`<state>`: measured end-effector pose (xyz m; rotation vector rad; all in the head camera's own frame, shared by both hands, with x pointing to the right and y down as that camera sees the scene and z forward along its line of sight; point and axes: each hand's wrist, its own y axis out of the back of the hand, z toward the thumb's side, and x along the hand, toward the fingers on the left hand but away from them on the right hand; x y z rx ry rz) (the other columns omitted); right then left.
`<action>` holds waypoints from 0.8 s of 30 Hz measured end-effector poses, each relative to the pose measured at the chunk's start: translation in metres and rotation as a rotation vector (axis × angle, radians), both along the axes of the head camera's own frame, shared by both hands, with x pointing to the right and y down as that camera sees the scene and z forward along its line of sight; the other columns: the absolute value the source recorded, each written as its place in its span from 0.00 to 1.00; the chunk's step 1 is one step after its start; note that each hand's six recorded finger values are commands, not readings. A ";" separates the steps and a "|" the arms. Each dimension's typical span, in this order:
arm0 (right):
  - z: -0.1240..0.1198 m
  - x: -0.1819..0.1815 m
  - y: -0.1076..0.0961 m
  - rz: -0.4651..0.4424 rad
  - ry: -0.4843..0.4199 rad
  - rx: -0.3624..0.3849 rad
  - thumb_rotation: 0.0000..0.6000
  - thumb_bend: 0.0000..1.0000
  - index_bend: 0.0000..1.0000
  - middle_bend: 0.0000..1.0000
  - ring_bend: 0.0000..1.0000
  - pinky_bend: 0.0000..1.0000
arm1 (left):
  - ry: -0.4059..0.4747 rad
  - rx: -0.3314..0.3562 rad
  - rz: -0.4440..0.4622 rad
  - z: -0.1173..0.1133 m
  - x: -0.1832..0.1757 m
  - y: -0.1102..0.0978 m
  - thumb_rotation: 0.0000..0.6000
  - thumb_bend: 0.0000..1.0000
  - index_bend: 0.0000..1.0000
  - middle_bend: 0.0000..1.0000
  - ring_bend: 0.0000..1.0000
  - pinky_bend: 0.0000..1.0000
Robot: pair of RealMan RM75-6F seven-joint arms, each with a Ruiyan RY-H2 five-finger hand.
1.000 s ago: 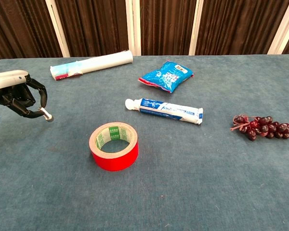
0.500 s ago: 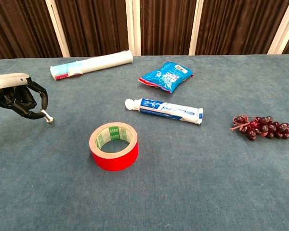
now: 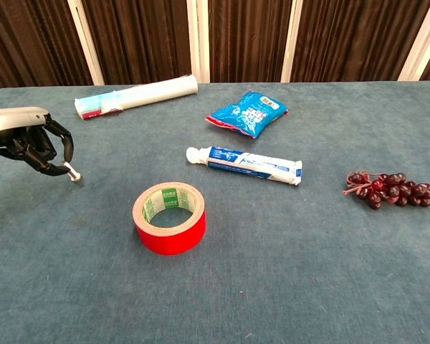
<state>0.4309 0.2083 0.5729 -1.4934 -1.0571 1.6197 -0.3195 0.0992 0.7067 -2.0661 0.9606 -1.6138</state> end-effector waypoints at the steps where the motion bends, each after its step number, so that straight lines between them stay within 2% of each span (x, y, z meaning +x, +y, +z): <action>1: 0.000 0.000 0.000 0.000 0.000 0.000 1.00 0.21 0.20 0.12 0.07 0.00 | -0.001 -0.004 -0.004 0.000 0.000 0.000 1.00 0.45 0.58 0.93 0.88 1.00; 17: 0.002 0.000 0.000 -0.001 0.002 -0.007 1.00 0.21 0.20 0.12 0.07 0.00 | -0.003 -0.031 -0.021 0.005 0.008 -0.001 1.00 0.44 0.52 0.93 0.88 1.00; 20: 0.002 -0.001 0.000 -0.002 0.001 -0.007 1.00 0.21 0.20 0.12 0.07 0.00 | -0.003 -0.029 -0.022 0.004 0.009 -0.001 1.00 0.43 0.46 0.93 0.88 1.00; 24: 0.002 -0.001 0.000 -0.002 0.004 -0.007 1.00 0.21 0.20 0.12 0.07 0.00 | 0.000 -0.028 -0.017 0.003 0.010 -0.001 1.00 0.41 0.33 0.91 0.87 1.00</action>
